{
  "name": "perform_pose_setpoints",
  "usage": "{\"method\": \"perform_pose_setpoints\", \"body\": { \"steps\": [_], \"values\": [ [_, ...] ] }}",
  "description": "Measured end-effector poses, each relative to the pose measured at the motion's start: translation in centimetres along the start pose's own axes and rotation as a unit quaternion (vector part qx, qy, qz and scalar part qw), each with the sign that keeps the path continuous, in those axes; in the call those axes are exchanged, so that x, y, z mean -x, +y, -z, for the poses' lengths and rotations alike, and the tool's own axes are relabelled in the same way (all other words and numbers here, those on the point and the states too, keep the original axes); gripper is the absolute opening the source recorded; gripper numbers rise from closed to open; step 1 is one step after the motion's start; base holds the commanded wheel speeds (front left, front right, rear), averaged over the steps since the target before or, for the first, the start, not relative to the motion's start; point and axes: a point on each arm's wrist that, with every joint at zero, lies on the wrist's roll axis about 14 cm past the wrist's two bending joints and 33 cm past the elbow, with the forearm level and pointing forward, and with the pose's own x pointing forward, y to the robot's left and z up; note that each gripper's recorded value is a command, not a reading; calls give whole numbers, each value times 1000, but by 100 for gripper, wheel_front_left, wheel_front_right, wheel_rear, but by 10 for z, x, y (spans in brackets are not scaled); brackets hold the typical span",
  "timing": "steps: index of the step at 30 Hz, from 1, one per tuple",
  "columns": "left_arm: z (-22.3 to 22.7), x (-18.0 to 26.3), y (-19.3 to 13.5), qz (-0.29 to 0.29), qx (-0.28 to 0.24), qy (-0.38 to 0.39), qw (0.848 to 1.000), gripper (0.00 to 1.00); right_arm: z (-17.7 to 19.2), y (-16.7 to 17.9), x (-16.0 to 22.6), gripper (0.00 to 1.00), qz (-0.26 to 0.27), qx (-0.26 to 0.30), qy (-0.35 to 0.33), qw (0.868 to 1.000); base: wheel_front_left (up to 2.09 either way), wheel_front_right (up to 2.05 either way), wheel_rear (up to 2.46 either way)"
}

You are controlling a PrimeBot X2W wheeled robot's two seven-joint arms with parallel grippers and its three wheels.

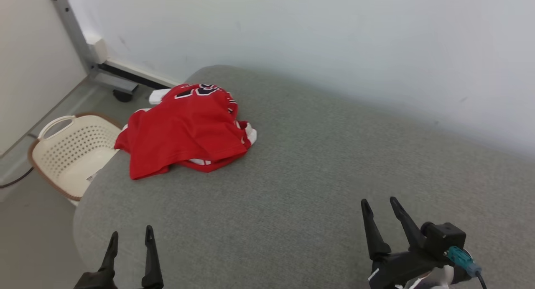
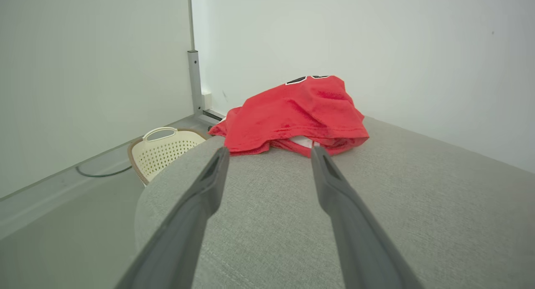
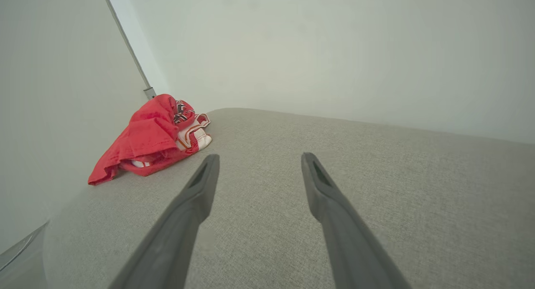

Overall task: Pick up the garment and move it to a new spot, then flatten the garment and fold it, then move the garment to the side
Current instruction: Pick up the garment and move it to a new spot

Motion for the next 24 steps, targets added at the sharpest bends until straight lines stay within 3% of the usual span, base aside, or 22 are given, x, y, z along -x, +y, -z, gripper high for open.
{"method": "perform_pose_setpoints", "body": {
  "steps": [6,15,20,24],
  "values": [
    [-4,13,25,-48,0,-7,999,100,6,27,-18,100,-46,1,12,999,0,0,0],
    [-3,21,38,-76,-4,-5,997,100,11,48,-34,100,-84,-2,21,996,0,0,0],
    [2,17,32,-63,9,7,998,100,16,48,-35,100,-84,-5,26,996,0,0,0],
    [-3,-12,16,-25,21,22,999,100,20,38,-36,100,-71,-4,30,997,0,0,0]
  ]
}}
